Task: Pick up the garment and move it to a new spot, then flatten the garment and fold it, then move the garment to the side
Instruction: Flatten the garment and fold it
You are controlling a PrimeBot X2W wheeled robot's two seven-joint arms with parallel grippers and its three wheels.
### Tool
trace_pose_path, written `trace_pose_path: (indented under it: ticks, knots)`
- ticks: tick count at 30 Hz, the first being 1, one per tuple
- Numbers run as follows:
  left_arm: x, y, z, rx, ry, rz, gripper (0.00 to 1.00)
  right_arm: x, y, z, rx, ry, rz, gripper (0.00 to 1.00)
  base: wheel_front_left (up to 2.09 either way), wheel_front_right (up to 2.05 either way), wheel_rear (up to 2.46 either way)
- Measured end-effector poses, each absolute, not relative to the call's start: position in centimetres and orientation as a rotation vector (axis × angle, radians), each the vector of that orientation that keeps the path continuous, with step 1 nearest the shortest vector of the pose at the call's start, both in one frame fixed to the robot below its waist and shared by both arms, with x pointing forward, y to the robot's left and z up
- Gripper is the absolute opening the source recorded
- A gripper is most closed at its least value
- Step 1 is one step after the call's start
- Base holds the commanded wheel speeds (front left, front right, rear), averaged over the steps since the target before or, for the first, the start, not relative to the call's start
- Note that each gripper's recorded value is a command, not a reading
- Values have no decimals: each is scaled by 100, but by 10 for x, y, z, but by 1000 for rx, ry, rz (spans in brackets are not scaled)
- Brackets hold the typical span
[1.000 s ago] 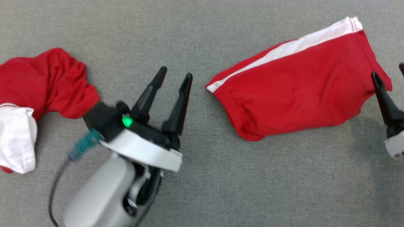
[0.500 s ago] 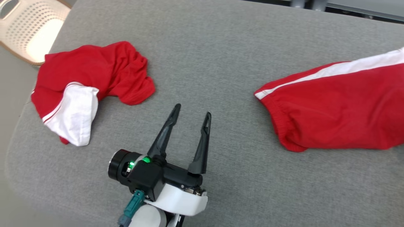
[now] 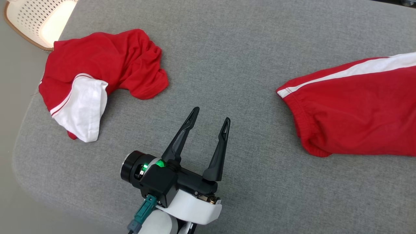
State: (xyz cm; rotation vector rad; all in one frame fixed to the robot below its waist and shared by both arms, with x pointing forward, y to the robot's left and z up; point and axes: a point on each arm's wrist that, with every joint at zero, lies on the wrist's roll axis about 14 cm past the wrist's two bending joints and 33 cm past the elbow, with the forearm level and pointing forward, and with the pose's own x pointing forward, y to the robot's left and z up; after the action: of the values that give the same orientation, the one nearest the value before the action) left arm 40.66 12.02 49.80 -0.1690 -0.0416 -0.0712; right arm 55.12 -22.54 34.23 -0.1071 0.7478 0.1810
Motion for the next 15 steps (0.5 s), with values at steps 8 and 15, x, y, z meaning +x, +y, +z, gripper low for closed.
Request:
trace_pose_path:
  ticks: [8, 15]
  knots:
    - [413, 109, 497, -186, -44, -102, 100, 529, -222, 345, -55, 792, 212, 0, 0, 0, 0]
    - [419, 88, 502, -196, -67, -167, 100, 489, -282, 365, -75, 713, 86, 0, 0, 0, 0]
